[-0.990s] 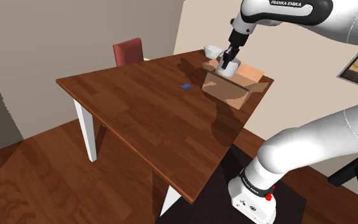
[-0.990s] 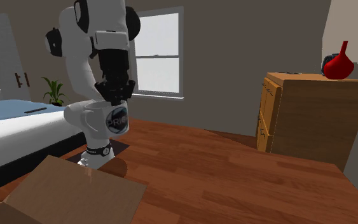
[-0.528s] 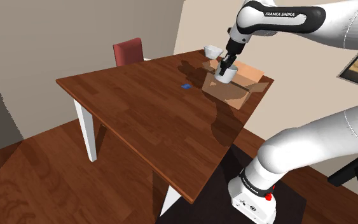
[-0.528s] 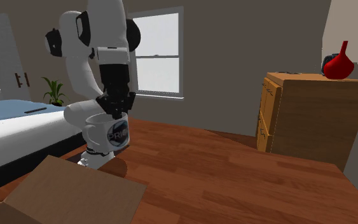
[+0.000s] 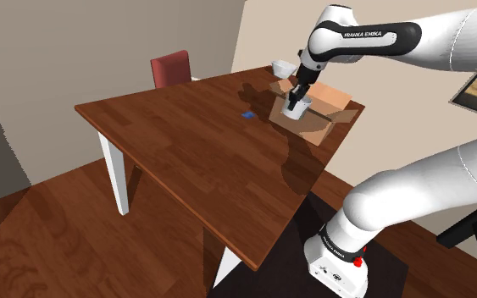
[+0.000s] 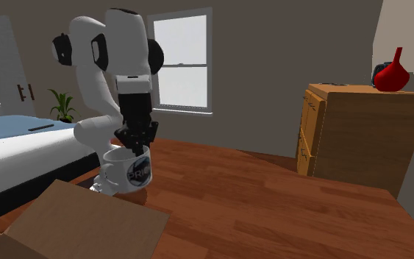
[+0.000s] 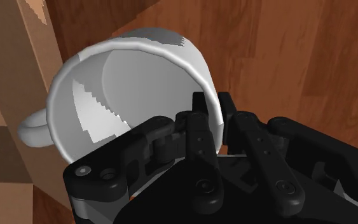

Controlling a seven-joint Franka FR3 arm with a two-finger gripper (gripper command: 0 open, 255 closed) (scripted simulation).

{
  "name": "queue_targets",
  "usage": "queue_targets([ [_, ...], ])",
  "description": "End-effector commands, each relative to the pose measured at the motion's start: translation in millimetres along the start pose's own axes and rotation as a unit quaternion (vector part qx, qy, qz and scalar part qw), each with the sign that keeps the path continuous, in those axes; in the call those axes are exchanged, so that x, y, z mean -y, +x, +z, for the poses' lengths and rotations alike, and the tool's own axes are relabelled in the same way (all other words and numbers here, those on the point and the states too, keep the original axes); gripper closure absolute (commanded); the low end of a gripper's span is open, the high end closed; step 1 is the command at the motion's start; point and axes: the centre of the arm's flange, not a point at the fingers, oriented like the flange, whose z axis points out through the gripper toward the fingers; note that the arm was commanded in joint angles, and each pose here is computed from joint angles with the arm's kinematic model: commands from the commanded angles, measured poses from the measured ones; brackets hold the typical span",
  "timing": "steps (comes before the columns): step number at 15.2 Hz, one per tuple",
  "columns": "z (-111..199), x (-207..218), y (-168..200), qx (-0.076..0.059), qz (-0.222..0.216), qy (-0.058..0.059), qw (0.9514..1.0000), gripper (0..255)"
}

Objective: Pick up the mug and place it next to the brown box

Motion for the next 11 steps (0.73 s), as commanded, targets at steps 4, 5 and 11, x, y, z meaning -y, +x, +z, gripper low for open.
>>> queue_targets([
  [4,26,1,-3,0.000,0.000,0.000,1.0000,255],
  [5,31,1,-3,0.000,0.000,0.000,1.0000,255],
  [11,63,3,-5,0.000,0.000,0.000,1.0000,255],
])
